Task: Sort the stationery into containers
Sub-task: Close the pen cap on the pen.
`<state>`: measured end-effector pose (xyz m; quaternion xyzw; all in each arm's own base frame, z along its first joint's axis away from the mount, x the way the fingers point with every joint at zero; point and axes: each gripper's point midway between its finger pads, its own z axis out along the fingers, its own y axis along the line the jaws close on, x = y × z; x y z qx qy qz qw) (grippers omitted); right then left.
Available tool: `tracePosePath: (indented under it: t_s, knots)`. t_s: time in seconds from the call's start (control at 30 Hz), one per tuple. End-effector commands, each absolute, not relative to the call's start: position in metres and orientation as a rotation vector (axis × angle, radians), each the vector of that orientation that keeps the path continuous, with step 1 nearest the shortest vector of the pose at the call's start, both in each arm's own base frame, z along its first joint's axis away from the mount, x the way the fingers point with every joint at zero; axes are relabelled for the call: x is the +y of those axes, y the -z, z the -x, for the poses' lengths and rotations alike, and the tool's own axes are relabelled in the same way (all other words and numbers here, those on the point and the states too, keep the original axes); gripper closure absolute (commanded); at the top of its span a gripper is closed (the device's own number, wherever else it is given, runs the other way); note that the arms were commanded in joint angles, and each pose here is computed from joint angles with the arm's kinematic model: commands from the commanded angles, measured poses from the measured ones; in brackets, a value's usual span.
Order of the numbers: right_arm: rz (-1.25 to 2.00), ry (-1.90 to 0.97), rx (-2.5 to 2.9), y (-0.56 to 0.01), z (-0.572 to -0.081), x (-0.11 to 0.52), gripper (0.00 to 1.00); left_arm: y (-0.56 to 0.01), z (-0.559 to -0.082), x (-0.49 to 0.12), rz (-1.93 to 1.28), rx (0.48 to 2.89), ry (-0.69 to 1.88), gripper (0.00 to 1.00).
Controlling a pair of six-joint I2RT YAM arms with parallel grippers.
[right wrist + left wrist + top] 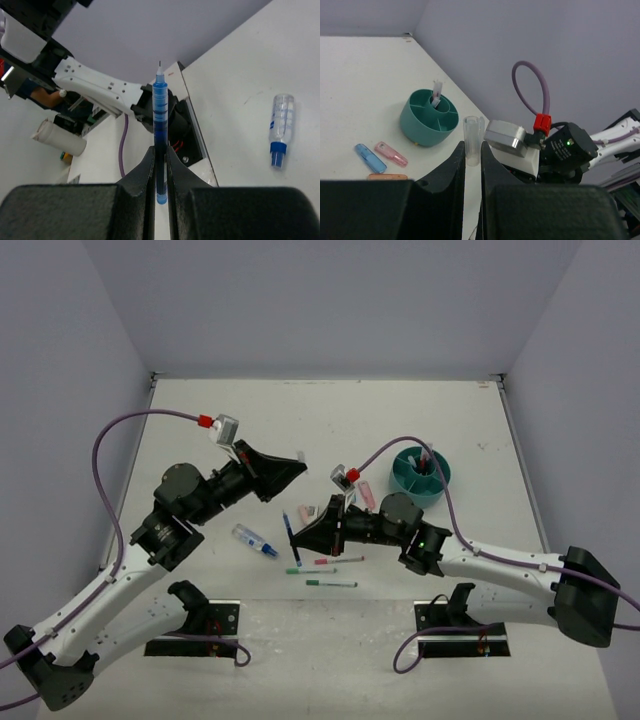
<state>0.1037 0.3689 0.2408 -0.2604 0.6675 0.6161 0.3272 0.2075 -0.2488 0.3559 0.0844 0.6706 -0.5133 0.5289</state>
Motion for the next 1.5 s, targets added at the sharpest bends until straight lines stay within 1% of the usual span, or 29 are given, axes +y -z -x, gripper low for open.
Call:
tracePosePath:
  t_s: [0.0,0.33,1.0,1.47]
  knots:
    - [0.606,-1.596,1.561,-0.293,-0.119,0.371,1.0,-0.369,-0.182,-0.259,-0.373,1.506,1.321,1.0]
    - [0.513,-1.445,1.552,-0.303,-0.137,0.347,1.0,-0.37,-0.173,-0.259,-0.399,1.498,1.353,1.0]
    - [0.495,-1.405,1.521,-0.314,-0.135,0.33,1.0,-0.369,-0.169,-0.266,-0.448,1.496,1.393,1.0]
    - [0.484,-1.397,1.447,-0.339,-0.135,0.322,1.0,-0.338,-0.176,-0.271,-0.429,1.574,1.386,1.0]
